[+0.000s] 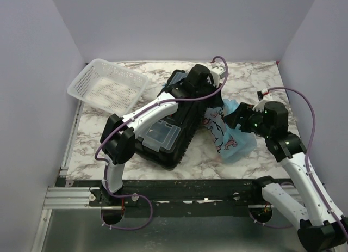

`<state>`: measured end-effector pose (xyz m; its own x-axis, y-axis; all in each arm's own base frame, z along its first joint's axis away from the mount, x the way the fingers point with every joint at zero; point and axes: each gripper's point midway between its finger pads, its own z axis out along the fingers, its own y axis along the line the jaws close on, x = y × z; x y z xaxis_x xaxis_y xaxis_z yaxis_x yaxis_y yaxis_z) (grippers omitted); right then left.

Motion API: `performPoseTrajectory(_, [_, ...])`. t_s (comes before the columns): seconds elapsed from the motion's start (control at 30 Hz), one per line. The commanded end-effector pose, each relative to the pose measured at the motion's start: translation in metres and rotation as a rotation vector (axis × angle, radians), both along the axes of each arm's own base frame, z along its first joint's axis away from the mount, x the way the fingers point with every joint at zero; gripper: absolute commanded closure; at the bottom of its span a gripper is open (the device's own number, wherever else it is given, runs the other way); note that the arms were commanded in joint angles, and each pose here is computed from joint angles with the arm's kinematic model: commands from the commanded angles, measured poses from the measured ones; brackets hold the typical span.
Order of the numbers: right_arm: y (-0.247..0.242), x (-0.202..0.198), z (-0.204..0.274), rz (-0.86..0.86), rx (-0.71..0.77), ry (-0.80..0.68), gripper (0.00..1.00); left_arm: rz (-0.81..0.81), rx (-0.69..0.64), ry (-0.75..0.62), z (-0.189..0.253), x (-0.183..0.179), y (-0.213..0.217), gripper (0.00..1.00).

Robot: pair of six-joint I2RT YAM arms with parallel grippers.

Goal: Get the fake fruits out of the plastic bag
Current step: Untie the plastic bag at the center of the board.

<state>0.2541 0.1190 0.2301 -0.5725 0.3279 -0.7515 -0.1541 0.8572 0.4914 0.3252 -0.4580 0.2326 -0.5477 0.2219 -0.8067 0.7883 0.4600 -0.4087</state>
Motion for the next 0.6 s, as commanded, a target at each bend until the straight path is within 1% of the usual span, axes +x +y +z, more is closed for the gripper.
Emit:
performPoseTrajectory(0.0, [0.018, 0.003, -0.001, 0.118, 0.008, 0.013, 0.26, 0.006, -0.024, 0.012, 0.020, -0.003, -0.004, 1.00])
performPoseTrajectory(0.1, [0.031, -0.007, -0.028, 0.182, 0.054, 0.126, 0.36, 0.025, -0.027, 0.009, 0.026, 0.003, -0.005, 1.00])
performPoseTrajectory(0.17, [0.036, -0.018, -0.040, 0.202, 0.092, 0.172, 0.38, 0.042, -0.021, 0.003, 0.029, 0.010, -0.007, 1.00])
performPoseTrajectory(0.3, [0.041, -0.039, -0.051, 0.211, 0.157, 0.248, 0.38, 0.064, -0.013, -0.006, 0.032, 0.027, -0.012, 1.00])
performPoseTrajectory(0.47, [0.055, -0.073, -0.066, 0.309, 0.255, 0.371, 0.38, 0.103, -0.017, -0.018, 0.036, 0.051, -0.011, 1.00])
performPoseTrajectory(0.57, [0.057, -0.093, -0.076, 0.353, 0.277, 0.442, 0.36, 0.114, -0.009, -0.032, 0.038, 0.062, -0.006, 1.00])
